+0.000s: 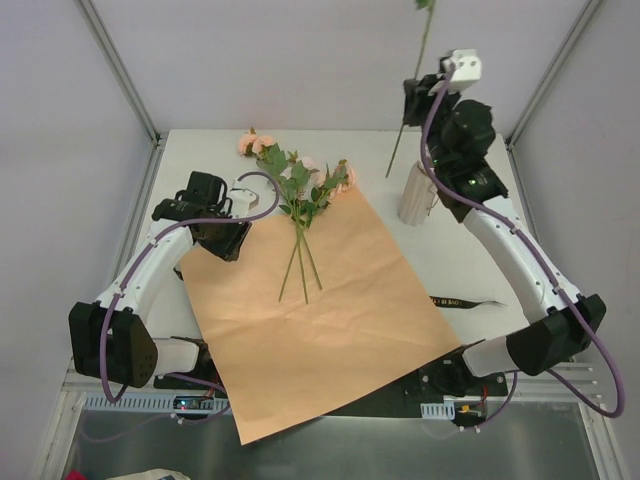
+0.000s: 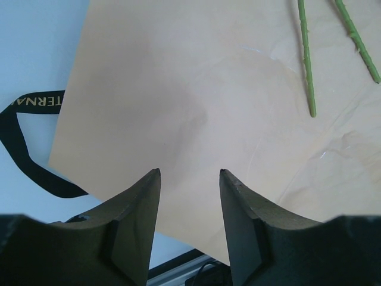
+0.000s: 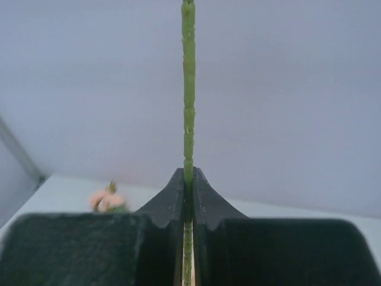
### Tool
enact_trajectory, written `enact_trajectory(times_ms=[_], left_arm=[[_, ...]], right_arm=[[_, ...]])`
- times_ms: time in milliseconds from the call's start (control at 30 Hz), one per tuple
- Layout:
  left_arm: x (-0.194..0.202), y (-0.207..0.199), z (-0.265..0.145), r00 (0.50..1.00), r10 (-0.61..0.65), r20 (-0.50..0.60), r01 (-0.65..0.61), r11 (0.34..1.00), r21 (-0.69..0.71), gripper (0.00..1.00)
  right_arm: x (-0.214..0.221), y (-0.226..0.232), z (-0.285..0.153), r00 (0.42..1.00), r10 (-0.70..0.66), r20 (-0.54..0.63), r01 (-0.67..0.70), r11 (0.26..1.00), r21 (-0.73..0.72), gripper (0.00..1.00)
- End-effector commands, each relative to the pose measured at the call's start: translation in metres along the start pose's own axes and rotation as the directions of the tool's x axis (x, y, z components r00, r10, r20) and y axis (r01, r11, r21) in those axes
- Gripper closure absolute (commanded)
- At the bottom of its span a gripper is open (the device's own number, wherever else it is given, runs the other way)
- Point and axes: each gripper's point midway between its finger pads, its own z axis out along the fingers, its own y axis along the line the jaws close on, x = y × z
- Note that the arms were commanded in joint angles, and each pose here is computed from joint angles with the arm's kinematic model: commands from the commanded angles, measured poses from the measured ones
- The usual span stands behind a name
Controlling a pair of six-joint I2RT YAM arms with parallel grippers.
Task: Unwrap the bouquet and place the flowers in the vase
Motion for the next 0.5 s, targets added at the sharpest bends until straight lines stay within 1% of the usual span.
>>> enact_trajectory(times_ms=[0,100,200,333,367,467], left_arm=[[-0.013,0.006,-0.010,0.999,-0.021,0.039,0.022,0.999,-0.026,0.56],[-0.011,0.006,-0.010,0.999,-0.020,0.031,0.021,1.000,-0.023,0.56],[-0.009,0.005,-0.009,0.999,-0.020,0.027,0.020,1.000,-0.020,0.56],[-0.008,0.003,-0.008,0.999,-0.026,0.022,0.026,1.000,-0.011,0.56],[-0.008,0.004,-0.008,0.999,-0.028,0.024,0.029,1.000,-0.012,0.56],[-0.008,0.003,-0.008,0.999,-0.029,0.022,0.029,1.000,-0.007,0.56]], right_arm=[[-0.120,-0.051,-0.010,0.932,-0.065,0.356,0.023,0.993,0.119,0.99],[-0.141,-0.077,-0.017,0.910,-0.088,0.404,0.017,0.984,0.176,0.99],[-0.144,-0.098,-0.021,0.904,-0.104,0.414,0.011,0.975,0.220,0.99],[-0.123,-0.112,-0.021,0.919,-0.124,0.374,0.029,0.968,0.248,0.99],[-0.109,-0.116,-0.020,0.926,-0.133,0.353,0.040,0.965,0.260,0.99],[-0.087,-0.128,-0.020,0.936,-0.142,0.322,0.046,0.956,0.289,0.99]])
